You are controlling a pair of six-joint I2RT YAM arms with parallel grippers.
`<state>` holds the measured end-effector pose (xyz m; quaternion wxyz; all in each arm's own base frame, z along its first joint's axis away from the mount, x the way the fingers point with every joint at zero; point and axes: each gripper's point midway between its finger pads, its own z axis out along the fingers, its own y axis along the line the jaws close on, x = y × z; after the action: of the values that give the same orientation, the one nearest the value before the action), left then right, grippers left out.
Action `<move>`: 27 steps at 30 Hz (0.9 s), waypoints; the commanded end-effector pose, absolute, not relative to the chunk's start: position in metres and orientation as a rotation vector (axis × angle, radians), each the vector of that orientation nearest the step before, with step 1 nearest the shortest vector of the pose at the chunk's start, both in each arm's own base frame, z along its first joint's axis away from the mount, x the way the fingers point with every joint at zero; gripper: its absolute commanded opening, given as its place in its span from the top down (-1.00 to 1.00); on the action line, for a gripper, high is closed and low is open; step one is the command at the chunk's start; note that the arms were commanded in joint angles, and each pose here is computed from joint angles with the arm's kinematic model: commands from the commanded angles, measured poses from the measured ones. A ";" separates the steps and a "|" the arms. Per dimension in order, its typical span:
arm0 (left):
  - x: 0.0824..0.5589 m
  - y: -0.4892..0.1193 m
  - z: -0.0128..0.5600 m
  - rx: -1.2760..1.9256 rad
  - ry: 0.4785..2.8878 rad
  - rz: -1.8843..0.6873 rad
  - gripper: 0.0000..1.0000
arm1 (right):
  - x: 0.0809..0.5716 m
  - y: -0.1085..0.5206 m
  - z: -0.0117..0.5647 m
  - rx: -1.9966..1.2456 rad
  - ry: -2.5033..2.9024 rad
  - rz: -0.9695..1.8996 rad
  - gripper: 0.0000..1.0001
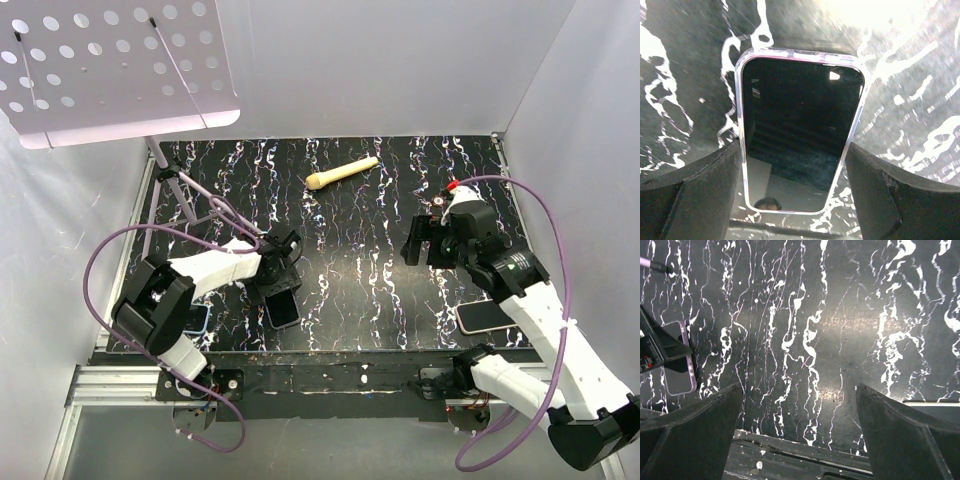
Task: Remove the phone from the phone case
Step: Pick up the phone at the center of the board.
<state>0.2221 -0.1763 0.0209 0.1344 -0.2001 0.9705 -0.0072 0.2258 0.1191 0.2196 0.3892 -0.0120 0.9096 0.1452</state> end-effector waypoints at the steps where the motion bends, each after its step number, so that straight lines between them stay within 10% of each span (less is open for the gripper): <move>1: 0.227 -0.213 0.061 -0.579 2.774 -0.340 1.00 | 0.231 0.139 0.216 -0.059 2.292 0.475 -1.00; 13: 0.234 -0.291 0.151 -0.908 2.593 -1.157 1.00 | 0.188 0.257 0.195 -0.305 2.179 0.945 -1.00; 27: 0.248 -0.321 0.202 -1.141 2.360 -1.624 1.00 | 0.194 0.281 0.195 -0.127 2.004 1.041 -0.37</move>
<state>0.2427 -0.3111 0.1461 0.0322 -0.3751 0.8119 -0.4461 0.1735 0.2730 0.1737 0.3834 -0.0943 0.8231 0.4081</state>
